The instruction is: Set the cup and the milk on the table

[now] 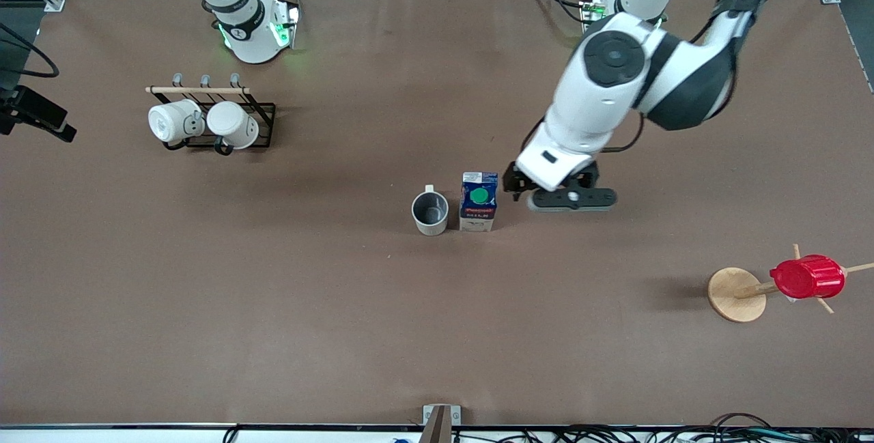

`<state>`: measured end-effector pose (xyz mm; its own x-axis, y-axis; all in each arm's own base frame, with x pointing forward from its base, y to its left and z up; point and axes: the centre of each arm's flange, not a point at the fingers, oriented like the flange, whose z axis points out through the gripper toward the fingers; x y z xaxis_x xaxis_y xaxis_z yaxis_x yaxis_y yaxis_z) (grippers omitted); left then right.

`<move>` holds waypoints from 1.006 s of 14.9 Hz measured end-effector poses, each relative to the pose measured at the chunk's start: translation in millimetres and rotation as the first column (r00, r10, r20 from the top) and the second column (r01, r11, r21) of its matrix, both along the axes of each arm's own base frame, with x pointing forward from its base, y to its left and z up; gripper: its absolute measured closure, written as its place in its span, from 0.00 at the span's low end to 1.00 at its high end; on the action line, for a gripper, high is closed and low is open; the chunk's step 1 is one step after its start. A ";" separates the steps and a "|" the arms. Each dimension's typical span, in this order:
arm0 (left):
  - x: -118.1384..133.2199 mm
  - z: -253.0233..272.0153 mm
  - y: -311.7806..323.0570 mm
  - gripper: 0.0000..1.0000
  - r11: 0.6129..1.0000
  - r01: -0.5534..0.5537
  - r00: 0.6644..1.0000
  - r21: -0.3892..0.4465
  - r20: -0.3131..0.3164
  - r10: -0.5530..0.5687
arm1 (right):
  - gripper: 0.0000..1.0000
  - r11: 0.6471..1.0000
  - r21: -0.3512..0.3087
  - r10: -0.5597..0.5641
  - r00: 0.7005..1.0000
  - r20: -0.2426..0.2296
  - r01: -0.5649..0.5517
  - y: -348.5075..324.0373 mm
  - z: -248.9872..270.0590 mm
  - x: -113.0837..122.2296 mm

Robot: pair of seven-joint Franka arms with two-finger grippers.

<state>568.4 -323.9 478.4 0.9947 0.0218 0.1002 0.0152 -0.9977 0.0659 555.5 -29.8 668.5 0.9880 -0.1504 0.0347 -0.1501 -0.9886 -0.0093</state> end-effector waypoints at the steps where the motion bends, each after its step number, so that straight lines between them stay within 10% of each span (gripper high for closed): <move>1: 2.5 10.7 13.4 0.00 1.000 -0.008 1.000 -0.003 0.002 0.008 | 0.00 1.000 0.000 0.002 1.000 0.005 -0.002 -0.1 0.5 0.5; 15: -0.7 110.2 184.9 0.00 0.993 0.111 0.993 -0.028 -0.029 -0.112 | 0.00 1.000 -0.002 0.021 1.000 0.018 -0.021 1.8 1.7 2.0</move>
<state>567.7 -139.0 588.6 0.9937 -0.0874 0.0704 -0.0938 -0.9912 0.0936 557.5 -28.0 670.1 0.9902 -0.1293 0.0532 -0.1290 -0.9916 -0.0096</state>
